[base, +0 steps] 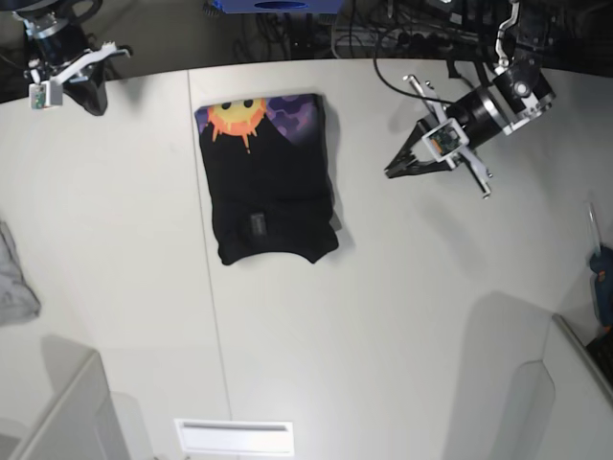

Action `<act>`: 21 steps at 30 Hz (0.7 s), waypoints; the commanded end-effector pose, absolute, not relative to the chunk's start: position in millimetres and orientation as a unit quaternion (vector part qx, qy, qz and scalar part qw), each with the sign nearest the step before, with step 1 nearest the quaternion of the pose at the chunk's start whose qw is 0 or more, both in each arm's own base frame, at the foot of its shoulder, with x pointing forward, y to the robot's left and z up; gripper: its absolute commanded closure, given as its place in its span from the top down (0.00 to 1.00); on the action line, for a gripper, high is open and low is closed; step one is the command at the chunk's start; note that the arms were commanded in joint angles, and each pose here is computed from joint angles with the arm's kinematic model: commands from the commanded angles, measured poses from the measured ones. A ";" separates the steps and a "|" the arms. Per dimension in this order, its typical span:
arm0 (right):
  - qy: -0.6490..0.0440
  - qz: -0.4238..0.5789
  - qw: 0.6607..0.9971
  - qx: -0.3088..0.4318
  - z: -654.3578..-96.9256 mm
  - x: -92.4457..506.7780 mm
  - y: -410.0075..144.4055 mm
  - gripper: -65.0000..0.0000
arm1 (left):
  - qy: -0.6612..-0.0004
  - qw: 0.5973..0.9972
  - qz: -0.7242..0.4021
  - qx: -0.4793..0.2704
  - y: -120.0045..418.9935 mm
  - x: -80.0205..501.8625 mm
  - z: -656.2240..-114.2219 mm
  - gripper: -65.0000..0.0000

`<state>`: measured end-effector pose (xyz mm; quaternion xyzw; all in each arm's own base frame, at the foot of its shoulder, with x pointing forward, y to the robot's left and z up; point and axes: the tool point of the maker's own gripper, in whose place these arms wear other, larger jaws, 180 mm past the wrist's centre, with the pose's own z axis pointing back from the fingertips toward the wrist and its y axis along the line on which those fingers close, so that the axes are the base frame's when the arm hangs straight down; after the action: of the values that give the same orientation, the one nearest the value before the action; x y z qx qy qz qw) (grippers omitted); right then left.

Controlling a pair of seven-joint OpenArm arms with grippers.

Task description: Fold the T-shirt properly

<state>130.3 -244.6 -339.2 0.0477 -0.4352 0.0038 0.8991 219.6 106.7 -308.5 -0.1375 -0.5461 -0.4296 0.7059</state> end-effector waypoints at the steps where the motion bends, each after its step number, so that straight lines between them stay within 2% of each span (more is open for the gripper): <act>1: -0.430 0.022 0.902 0.031 -338.5 124.4 -246.4 0.00 | -0.572 0.692 -0.416 -0.148 107.9 216.2 -293.6 0.00; 4: -0.380 0.081 0.921 0.002 -358.3 101.0 -239.7 0.00 | -0.559 0.710 -0.399 -0.157 118.5 192.6 -302.1 0.00; 8: -0.321 0.153 0.935 0.003 -379.3 73.8 -219.5 0.00 | -0.538 0.728 -0.383 -0.183 119.7 159.1 -314.4 0.00; 13: -0.254 0.187 0.948 -0.036 -395.2 45.2 -225.1 0.00 | -0.502 0.764 -0.346 -0.211 132.0 122.6 -343.7 0.00; 21: -0.149 0.238 0.958 -0.049 -410.7 -12.8 -227.6 0.00 | -0.436 0.829 -0.263 -0.232 171.5 57.5 -398.7 0.00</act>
<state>-13.4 -230.9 -413.6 -0.0565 -0.1396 0.2388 0.9593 56.7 172.5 -407.2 -0.2220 -0.4247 -0.2680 0.8358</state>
